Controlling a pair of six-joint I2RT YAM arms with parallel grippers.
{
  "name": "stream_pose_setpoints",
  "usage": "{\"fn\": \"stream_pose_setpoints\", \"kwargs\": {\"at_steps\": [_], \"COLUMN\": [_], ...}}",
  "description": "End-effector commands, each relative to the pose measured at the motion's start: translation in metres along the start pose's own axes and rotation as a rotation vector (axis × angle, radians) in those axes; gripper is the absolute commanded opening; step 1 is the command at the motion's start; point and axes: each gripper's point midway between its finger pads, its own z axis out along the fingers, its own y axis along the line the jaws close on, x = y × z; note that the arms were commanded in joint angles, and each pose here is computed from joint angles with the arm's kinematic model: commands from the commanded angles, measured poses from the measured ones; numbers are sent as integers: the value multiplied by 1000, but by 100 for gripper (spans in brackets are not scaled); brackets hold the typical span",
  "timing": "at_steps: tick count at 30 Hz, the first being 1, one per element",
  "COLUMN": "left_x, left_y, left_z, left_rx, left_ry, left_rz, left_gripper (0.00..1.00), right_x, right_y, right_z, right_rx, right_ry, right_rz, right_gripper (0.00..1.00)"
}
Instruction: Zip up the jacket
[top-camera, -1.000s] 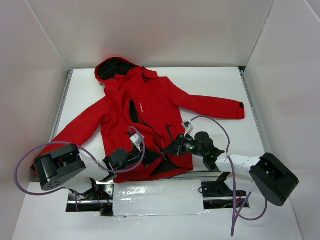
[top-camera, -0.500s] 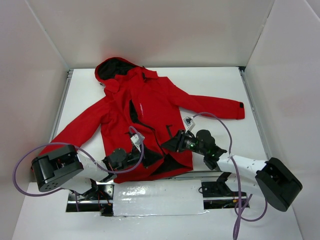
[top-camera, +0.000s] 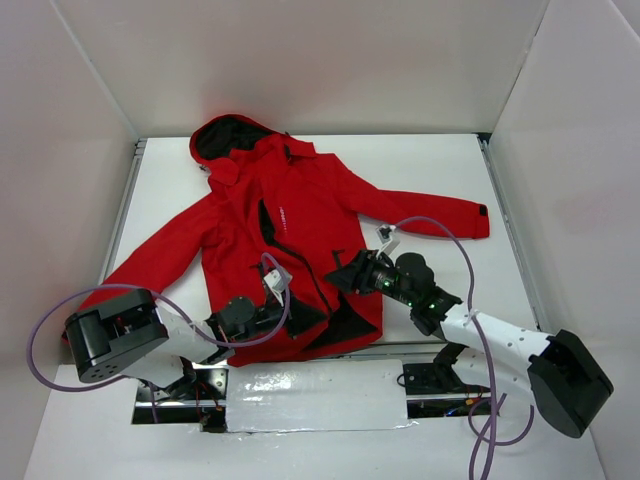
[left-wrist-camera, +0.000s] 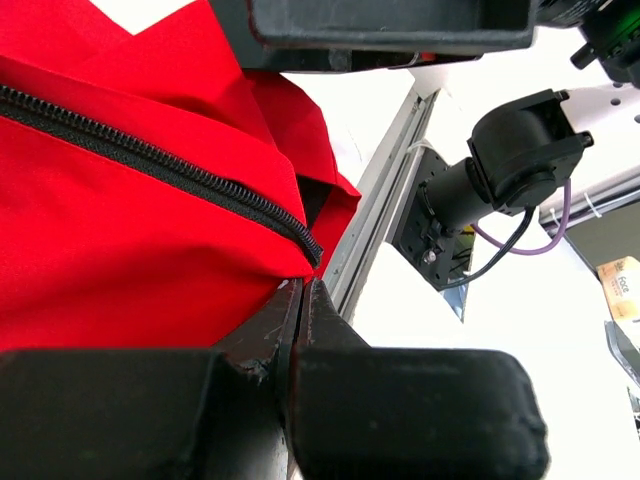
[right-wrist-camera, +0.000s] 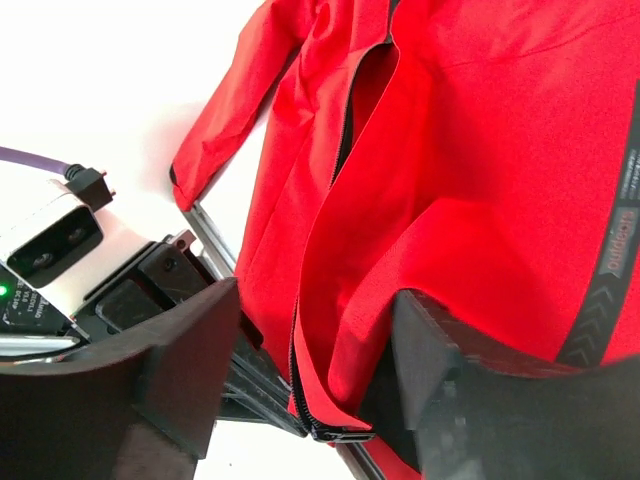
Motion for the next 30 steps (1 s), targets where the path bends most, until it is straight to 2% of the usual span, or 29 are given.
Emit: {"fn": "stream_pose_setpoints", "kwargs": {"at_steps": [1,2,6,11,12,13,16,28,29,30], "left_x": [8,8,3,0,0,0,-1,-2,-1,-1], "left_y": [-18,-17,-18,-17,-16,-16,-16,-17,-16,-17], "left_z": [0,-1,-2,-2,-2,-2,-2,-1,-1,-1], "left_rx": [81,76,69,54,52,52,52,53,52,53], "left_ry": [39,40,25,14,14,13,11,10,11,10], "left_rz": [-8,-8,-12,-11,-15,-15,-17,-19,-20,-21], "left_gripper": [0,0,0,0,0,0,0,0,0,0], "right_x": [-46,-45,-45,-24,-19,-12,3,38,42,44], "right_y": [26,25,37,35,34,31,26,10,7,11], "right_z": [0,-1,-8,-9,-10,-12,-18,-59,-61,-65], "right_rx": [-40,-34,-62,-35,-38,-26,-12,65,69,51], "right_ry": [-147,-140,-113,19,50,84,144,256,264,269], "right_rz": [-50,-46,-48,-48,-45,-33,-5,36,41,45], "right_gripper": [71,71,85,87,98,98,100,100,99,95]}}
